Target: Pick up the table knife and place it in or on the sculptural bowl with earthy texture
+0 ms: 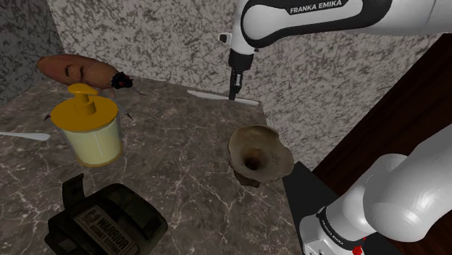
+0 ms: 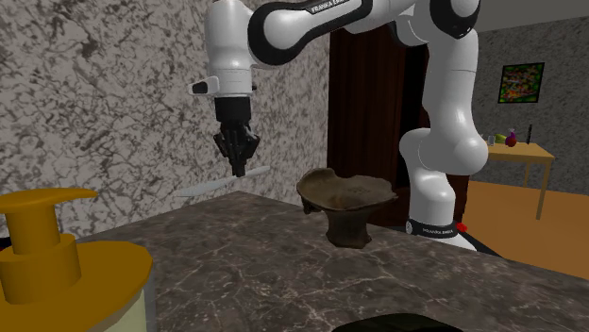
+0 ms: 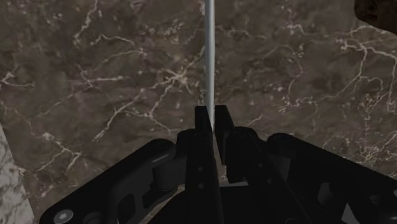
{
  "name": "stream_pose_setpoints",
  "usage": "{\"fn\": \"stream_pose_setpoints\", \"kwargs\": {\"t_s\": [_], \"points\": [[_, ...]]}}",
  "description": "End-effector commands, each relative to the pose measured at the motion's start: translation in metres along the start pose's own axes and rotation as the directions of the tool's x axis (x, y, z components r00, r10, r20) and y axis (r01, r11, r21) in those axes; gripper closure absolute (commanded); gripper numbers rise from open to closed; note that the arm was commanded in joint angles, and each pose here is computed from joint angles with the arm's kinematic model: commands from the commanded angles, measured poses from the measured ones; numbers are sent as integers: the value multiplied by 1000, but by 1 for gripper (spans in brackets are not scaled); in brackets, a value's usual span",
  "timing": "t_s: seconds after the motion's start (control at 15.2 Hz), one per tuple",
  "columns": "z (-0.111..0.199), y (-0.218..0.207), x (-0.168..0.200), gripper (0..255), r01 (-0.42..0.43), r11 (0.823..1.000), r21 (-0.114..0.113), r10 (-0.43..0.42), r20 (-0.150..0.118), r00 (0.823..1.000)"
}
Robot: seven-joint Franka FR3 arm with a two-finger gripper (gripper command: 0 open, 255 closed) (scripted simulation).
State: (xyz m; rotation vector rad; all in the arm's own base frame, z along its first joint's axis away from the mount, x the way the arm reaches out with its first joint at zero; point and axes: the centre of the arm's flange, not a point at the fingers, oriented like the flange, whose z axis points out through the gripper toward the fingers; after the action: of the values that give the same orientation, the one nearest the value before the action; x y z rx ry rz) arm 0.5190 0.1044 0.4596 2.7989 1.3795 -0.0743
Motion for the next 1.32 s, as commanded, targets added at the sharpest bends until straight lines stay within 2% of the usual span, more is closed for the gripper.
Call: {"fn": "stream_pose_setpoints", "kwargs": {"t_s": [0.0,1.25], "points": [[-10,0,1,255,0,1000,0,0,0,1000],[-110,0,-5,255,0,1000,0,0,0,1000]]}}
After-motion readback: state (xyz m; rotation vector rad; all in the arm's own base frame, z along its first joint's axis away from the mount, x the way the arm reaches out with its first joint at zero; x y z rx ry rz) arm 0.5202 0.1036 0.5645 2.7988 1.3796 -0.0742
